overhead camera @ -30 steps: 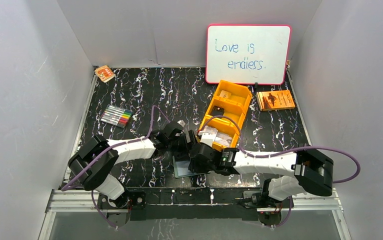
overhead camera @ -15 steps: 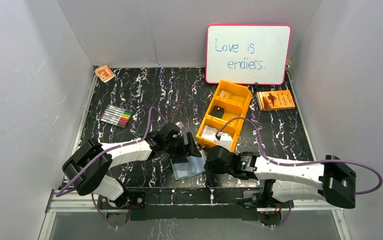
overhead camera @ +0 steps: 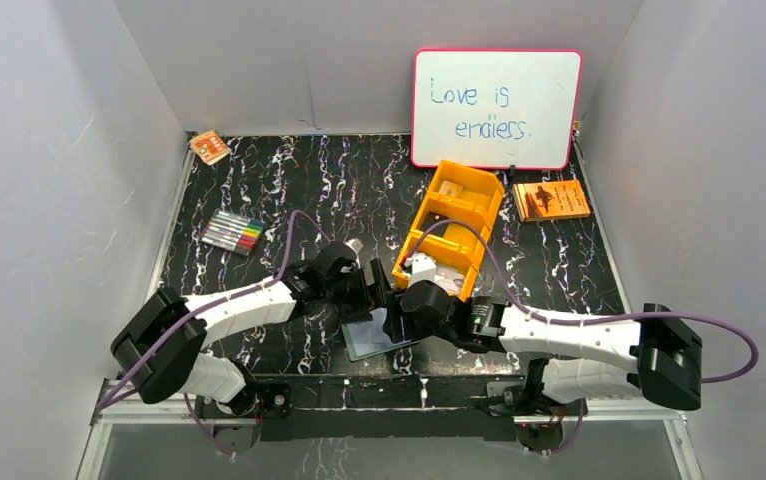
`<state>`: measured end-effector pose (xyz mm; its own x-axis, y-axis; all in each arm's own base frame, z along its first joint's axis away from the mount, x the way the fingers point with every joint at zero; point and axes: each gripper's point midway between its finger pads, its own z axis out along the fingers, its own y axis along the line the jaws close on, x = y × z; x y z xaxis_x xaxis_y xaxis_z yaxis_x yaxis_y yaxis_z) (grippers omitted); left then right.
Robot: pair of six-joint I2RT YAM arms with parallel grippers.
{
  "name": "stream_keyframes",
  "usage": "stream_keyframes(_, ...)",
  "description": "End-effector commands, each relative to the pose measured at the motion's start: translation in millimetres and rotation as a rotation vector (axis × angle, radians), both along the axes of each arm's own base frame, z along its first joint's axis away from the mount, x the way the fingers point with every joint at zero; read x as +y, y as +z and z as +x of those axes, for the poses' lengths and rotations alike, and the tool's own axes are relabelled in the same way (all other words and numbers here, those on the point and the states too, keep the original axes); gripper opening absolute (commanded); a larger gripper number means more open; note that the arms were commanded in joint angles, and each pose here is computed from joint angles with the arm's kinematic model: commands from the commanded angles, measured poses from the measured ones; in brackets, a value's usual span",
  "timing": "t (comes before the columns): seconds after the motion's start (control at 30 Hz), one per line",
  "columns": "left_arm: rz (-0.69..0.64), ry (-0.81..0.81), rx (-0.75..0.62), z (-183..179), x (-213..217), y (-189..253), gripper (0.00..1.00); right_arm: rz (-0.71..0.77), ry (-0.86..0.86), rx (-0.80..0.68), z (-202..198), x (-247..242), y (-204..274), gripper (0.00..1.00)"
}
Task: Put the credit cards into the card holder
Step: Open the card holder at the center of the board.
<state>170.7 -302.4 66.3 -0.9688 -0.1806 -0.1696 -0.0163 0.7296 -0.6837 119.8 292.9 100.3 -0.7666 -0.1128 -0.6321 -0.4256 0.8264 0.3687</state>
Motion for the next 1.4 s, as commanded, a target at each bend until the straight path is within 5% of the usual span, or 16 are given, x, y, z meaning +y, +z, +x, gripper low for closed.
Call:
stream_keyframes(0.0, -0.019, 0.025, -0.04, 7, -1, 26, 0.87, 0.06, 0.076, -0.05, -1, 25, 18, 0.64)
stream_keyframes(0.33, -0.029, 0.002, -0.03, 12, -11, 25, 0.87, 0.142, 0.168, -0.099, -18, 51, 34, 0.59)
stream_keyframes(0.87, -0.12, -0.074, 0.012, 18, -46, 25, 0.85, 0.102, -0.087, -0.074, -11, -30, 16, 0.59)
stream_keyframes(1.37, 0.011, 0.064, -0.137, 19, 10, 67, 0.85, 0.105, -0.008, -0.033, -17, 4, 15, 0.57)
